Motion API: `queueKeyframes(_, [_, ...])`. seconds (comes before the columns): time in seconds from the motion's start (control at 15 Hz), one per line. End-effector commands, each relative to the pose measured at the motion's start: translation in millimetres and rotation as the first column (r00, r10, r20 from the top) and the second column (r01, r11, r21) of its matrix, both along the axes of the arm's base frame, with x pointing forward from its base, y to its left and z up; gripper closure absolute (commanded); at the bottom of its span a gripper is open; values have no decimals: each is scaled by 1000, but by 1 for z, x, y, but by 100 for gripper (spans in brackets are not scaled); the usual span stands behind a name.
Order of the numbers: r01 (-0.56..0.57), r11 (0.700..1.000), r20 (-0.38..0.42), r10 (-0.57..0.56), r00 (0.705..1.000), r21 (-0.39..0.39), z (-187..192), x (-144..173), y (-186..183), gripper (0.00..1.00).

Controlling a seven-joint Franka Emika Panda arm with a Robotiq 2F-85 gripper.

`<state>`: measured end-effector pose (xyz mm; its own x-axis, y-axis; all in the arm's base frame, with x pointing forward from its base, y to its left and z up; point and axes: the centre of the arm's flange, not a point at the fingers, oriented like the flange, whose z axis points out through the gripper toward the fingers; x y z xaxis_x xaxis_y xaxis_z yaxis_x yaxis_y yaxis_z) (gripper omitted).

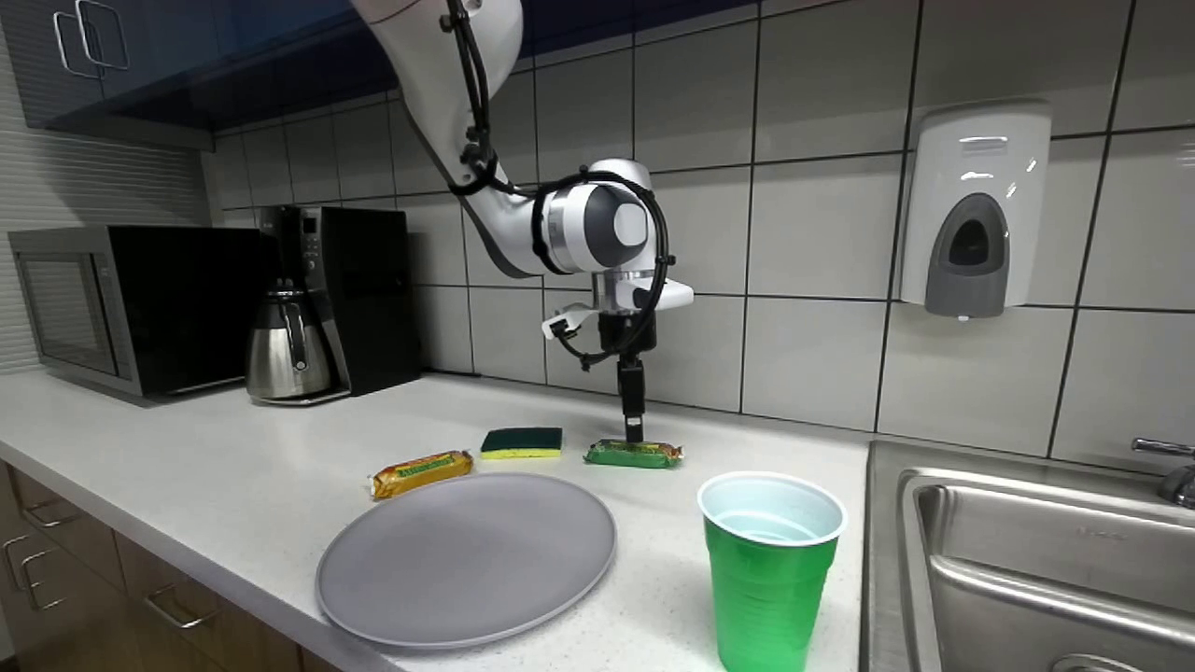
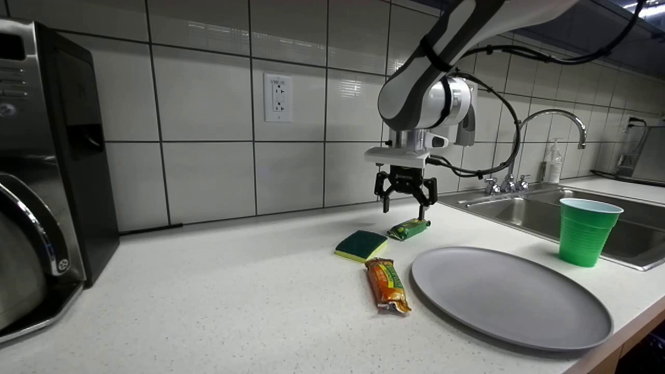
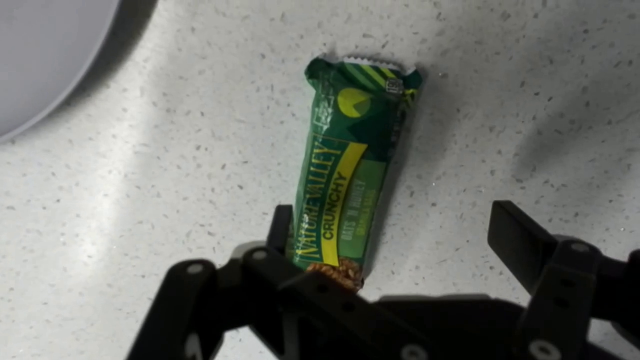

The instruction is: Put the cup off of the tray and put the candy bars on it

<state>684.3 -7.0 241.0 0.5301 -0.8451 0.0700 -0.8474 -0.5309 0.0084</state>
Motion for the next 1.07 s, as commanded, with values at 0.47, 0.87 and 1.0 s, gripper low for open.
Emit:
queueKeyframes(0.47, [31,999,-42,-29,999,32,-5,-14,-3,0])
queueKeyframes(0.87, [44,998,-54,-42,998,40,-11,-23,-6,0])
queueKeyframes(1.0, [46,998,-50,-44,998,41,-9,-22,-7,0])
